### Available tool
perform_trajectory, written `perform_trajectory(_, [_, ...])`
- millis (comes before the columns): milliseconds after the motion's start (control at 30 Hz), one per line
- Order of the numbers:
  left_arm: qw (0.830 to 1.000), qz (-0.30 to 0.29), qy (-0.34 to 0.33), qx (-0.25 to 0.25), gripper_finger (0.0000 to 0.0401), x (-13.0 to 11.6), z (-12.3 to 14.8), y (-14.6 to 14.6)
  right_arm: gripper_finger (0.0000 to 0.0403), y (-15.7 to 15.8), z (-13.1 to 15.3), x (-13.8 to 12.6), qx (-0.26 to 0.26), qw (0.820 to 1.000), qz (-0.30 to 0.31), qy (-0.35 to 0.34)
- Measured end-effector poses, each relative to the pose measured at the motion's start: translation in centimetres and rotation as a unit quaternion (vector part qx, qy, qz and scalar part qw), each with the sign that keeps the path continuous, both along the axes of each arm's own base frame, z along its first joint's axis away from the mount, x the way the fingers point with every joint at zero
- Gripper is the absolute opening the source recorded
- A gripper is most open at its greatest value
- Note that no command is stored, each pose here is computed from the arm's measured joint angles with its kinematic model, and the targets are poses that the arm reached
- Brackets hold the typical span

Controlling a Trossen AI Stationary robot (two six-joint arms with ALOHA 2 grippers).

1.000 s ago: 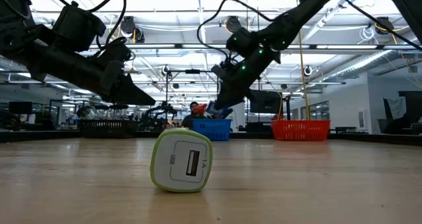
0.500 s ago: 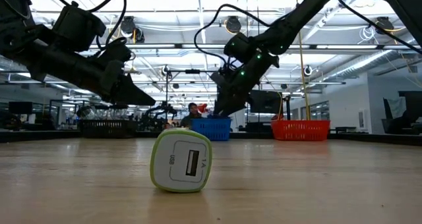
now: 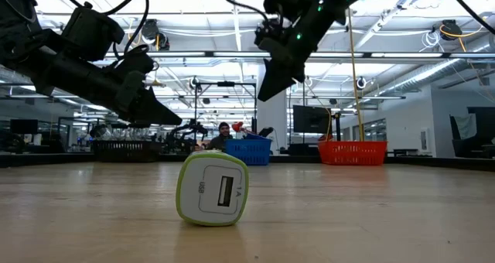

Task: Pick & Place Office items
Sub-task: Put the green charger adapter into the red basket

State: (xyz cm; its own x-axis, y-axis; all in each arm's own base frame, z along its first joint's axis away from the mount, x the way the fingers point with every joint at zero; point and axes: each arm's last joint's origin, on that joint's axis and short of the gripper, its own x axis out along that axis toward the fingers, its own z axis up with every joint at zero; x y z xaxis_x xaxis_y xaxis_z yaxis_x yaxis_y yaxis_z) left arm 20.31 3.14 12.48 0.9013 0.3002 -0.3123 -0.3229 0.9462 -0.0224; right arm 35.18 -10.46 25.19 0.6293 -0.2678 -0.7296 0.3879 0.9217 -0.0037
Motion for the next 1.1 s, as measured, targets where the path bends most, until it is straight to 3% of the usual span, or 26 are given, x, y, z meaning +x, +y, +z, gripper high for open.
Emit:
perform_trajectory(167, [1.0,0.002,0.001,-0.008,0.0031,0.0,-0.1,0.0,0.0008,6.9,-1.3,0.5,-0.009,0.995,0.094,0.036])
perform_trajectory(300, [1.0,-0.024,-0.001,-0.02,0.0031,0.0,-0.1,-0.4,0.0013,11.5,-2.9,0.1,-0.023,0.989,0.135,0.05])
perform_trajectory(467, [0.994,-0.111,0.007,0.006,0.0031,0.3,0.0,-2.2,0.0006,15.6,-4.4,-0.9,-0.033,0.985,0.156,0.059])
perform_trajectory(667, [0.972,-0.233,0.015,0.007,0.0031,1.3,0.4,-6.7,0.0001,18.2,-7.3,-2.4,-0.038,0.98,0.192,0.025])
perform_trajectory(900, [0.949,-0.311,0.041,0.008,0.0038,4.8,-0.1,-12.5,0.0001,19.1,-11.0,-4.6,0.004,0.973,0.229,-0.043])
perform_trajectory(1100, [0.926,-0.371,0.056,0.029,0.0109,8.4,-0.3,-16.4,0.0003,19.9,-12.0,-5.8,0.01,0.967,0.242,-0.082])
